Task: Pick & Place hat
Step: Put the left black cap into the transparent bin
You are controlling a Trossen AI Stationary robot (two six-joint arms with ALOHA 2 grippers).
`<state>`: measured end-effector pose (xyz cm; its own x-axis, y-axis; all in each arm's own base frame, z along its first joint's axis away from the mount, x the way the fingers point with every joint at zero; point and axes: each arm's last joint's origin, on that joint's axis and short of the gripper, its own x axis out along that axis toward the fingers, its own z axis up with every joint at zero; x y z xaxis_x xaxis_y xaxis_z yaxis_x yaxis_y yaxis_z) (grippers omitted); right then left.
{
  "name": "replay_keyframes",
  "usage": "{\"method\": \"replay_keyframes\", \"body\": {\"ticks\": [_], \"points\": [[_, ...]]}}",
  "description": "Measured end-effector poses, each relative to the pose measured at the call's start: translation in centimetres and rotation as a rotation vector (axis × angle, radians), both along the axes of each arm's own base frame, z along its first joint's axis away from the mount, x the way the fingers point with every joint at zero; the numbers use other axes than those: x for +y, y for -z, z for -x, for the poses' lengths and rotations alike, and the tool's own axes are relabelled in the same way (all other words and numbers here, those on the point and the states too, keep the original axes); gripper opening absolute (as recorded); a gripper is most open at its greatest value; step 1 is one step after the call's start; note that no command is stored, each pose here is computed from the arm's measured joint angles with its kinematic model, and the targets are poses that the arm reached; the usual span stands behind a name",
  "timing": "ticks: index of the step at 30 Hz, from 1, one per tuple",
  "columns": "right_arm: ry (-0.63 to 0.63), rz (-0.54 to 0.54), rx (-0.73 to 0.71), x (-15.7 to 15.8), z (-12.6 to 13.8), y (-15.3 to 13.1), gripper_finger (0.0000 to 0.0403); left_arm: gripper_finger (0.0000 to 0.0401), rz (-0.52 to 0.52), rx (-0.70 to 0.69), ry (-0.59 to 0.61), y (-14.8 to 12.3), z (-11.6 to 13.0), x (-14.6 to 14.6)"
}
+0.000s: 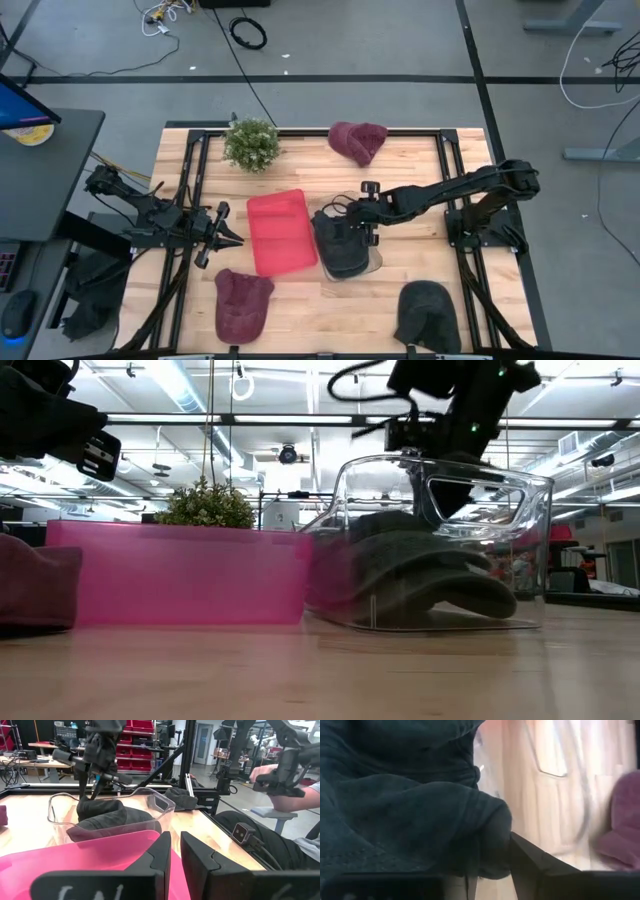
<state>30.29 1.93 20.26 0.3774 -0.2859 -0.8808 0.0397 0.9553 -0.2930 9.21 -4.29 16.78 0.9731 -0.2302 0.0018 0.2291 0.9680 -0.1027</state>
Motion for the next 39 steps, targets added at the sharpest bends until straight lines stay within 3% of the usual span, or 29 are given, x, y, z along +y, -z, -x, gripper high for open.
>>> {"method": "replay_keyframes", "body": {"ticks": [9,15,23,31,39], "points": [[0.02,-0.033,0.135,-1.6,-0.8,3.2,0.01,0.0044,0.0,-0.001,0.0,0.0,0.0,0.0],[0.051,-0.044,0.15,-2.0,-0.5,3.1,0.01,0.0044,0.0,-0.001,0.0,0.0,0.0,0.0],[0.077,-0.056,0.167,-2.0,0.7,1.7,0.01,0.0044,0.0,-0.001,0.0,0.0,0.0,0.0],[0.09,-0.074,0.061,-1.4,2.0,-1.3,0.01,0.0044,0.001,-0.001,0.0,0.0,0.0,0.0],[0.143,-0.138,-0.033,0.7,5.1,-5.0,0.01,0.0044,0.001,-0.001,0.0,0.0,0.0,0.0]]}}
